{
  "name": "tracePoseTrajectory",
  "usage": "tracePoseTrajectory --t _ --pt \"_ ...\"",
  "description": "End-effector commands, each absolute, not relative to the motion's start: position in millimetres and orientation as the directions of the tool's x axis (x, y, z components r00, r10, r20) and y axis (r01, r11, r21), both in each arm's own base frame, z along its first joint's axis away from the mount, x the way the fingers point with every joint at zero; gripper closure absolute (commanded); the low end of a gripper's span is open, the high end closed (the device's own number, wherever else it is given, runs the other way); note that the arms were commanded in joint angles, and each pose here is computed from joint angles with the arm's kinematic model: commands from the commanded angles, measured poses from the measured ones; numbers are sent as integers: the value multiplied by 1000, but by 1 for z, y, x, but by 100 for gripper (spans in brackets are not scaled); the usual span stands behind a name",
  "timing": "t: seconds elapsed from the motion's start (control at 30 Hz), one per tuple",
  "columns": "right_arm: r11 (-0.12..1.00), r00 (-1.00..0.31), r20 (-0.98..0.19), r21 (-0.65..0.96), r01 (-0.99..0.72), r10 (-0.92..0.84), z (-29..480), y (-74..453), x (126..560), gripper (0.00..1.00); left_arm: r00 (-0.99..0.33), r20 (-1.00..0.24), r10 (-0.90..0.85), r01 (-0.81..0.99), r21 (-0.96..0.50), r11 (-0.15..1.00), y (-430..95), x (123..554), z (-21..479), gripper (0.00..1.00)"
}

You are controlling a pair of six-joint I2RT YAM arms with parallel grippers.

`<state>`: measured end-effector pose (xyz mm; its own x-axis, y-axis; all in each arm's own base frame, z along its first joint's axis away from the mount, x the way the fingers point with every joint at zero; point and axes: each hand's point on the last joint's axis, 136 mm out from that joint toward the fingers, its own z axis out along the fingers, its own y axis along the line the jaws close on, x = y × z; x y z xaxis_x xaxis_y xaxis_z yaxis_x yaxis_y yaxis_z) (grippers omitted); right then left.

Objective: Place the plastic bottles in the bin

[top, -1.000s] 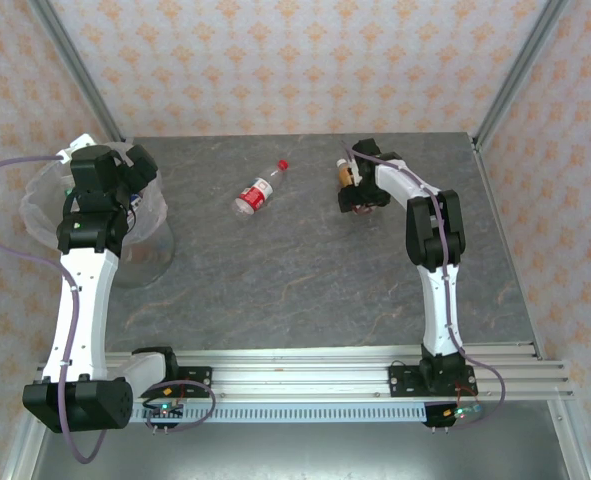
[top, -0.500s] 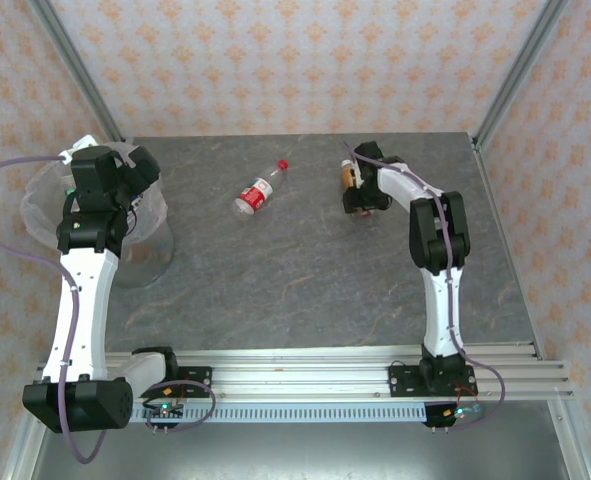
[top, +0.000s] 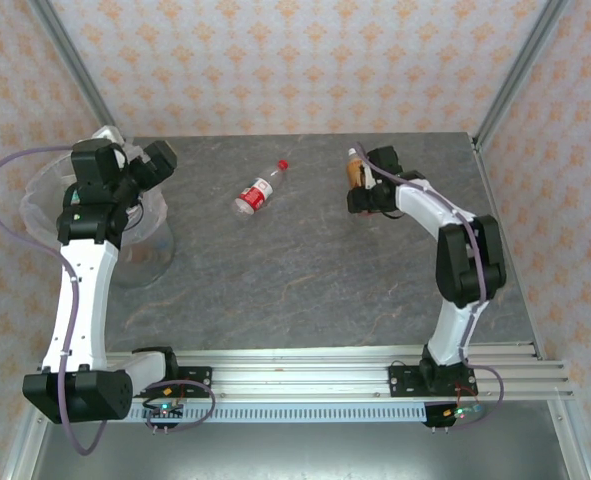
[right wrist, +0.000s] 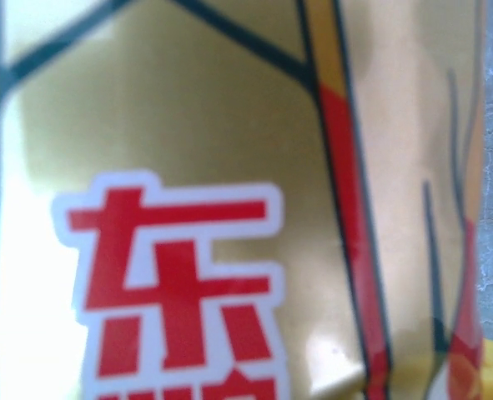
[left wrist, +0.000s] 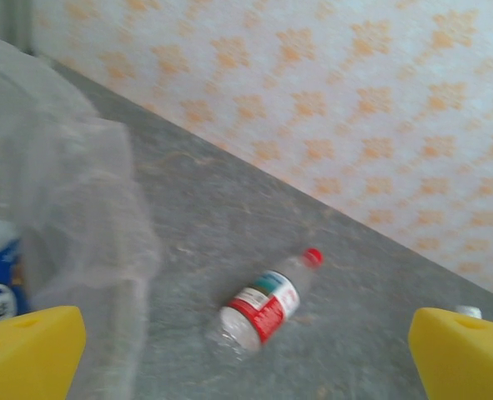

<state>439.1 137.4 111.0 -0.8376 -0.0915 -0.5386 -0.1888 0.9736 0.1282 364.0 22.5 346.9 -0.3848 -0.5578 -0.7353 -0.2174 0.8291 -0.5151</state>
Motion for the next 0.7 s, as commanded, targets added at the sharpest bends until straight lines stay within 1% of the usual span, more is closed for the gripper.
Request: tracePoseTrajectory --t 0.0,0.03,0.13,0.23,0.33,0.53,0.67 --pt "953 -754 -656 206 -220 -32 146 158 440 49 -406 -735 -544 -40 -580 814 -11 366 375 0" --pt "948 -744 -668 222 -229 -23 150 163 436 49 -412 -736 -537 -21 -582 813 -16 366 377 0" --pt "937 -721 -693 242 -253 -15 161 175 423 53 -434 -736 -520 35 -591 806 -33 366 379 0" --pt "923 -689 -725 248 -294 -25 172 190 410 55 -470 -729 -497 80 -596 799 -50 369 376 0" --pt "901 -661 -751 279 -333 -12 184 204 399 58 -510 -724 -465 131 -600 789 -70 371 372 0" --pt "866 -626 -779 332 -374 28 201 226 384 59 -572 -717 -399 229 -606 761 -116 373 367 0" --pt "819 -596 -799 396 -416 84 217 245 372 59 -607 -702 -373 271 -624 733 -146 377 360 0"
